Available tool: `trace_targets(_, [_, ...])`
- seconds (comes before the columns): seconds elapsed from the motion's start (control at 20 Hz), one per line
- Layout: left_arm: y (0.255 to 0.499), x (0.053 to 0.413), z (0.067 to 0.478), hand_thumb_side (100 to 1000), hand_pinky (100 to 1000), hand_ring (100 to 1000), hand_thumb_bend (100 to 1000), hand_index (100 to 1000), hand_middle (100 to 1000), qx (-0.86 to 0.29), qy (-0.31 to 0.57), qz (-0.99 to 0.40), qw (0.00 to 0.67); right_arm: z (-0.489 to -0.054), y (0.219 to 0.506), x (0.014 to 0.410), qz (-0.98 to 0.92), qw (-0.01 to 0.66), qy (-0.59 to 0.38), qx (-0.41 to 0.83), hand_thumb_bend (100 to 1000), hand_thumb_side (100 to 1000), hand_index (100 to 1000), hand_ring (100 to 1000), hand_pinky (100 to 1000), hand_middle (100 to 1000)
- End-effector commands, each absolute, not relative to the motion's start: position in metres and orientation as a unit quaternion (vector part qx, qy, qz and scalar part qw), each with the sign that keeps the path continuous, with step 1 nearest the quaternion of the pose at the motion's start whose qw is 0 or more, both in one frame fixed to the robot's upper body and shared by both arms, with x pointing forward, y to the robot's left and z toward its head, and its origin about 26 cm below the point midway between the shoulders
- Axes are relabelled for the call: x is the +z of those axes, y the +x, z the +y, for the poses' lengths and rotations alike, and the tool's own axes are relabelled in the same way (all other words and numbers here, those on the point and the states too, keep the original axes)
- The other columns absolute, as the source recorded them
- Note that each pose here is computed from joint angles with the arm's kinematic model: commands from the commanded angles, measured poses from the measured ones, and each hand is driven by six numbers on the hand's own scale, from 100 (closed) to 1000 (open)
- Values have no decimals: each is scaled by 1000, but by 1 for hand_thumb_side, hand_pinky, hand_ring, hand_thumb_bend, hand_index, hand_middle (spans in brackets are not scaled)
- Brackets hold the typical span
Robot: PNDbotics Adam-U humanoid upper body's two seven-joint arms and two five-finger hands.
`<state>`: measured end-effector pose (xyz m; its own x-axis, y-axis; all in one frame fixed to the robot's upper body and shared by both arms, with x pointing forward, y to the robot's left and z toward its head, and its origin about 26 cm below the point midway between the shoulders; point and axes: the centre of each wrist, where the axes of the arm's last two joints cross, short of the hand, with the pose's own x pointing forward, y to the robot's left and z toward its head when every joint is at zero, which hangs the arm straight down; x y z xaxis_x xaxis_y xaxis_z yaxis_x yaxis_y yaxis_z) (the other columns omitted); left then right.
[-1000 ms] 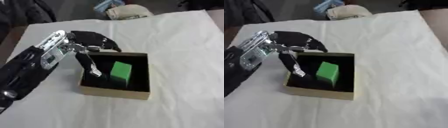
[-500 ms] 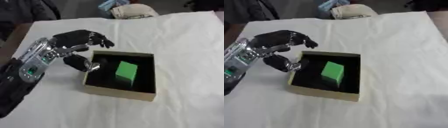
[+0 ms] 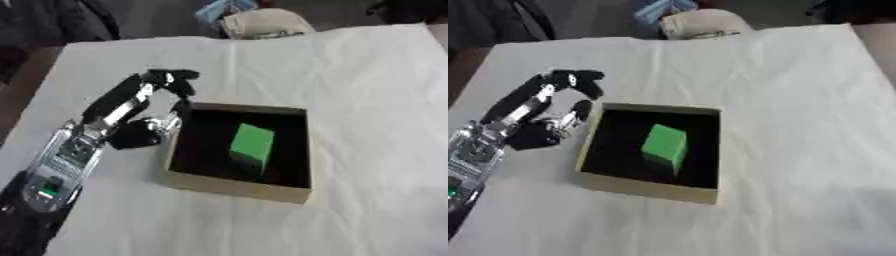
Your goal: Pick up objects on the table and place them in the box.
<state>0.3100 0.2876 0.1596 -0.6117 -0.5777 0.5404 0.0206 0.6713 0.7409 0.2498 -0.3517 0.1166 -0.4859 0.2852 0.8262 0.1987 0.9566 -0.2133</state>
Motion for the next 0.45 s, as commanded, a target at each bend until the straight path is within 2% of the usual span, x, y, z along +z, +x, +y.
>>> trace_targets(0.05, [309, 152, 292, 827, 750, 668, 100, 921, 641, -311, 160, -836, 423, -352, 249, 125, -867, 475, -144, 55, 100, 643, 892, 880, 812, 781])
trace_targets(0.45, [310, 125, 294, 829, 749, 666, 100, 920, 636, -226, 124, -847, 465, -351, 249, 125, -866, 474, -145, 56, 100, 642, 892, 880, 812, 781])
